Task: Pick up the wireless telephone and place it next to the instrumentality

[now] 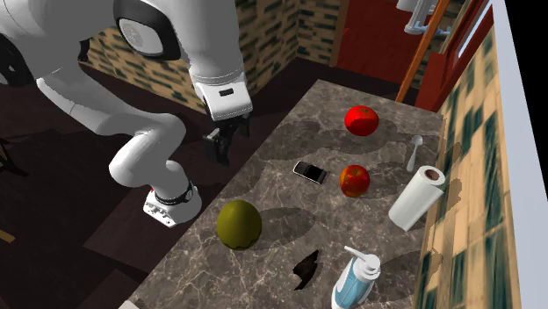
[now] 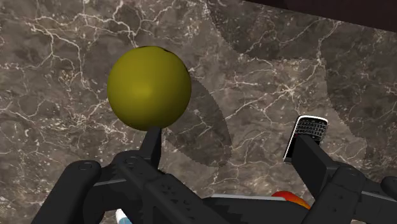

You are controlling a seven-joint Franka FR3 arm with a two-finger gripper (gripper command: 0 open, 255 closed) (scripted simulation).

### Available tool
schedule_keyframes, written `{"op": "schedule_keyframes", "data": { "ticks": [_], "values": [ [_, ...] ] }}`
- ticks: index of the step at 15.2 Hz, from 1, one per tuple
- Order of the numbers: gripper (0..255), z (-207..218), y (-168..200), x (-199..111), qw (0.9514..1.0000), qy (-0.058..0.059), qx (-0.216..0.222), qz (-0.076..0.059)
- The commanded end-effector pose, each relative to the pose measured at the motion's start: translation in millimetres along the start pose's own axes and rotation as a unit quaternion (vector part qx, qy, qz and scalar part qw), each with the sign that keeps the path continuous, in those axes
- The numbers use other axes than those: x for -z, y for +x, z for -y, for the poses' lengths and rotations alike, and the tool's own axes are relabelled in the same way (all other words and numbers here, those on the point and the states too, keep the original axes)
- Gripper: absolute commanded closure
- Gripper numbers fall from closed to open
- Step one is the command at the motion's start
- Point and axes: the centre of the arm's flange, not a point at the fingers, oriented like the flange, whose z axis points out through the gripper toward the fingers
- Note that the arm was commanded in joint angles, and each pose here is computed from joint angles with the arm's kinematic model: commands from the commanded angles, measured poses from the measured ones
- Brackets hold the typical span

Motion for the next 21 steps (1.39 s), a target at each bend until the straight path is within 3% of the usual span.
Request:
{"op": "schedule_keyframes", "data": {
  "ticks": [1, 21],
  "values": [
    [0, 0.0, 0.0, 0.0, 1.0, 0.0, 0.0, 0.0],
    [0, 153.1, 115.6, -183.5, 0.9999, 0.0, 0.013, 0.011]
  ]
}}
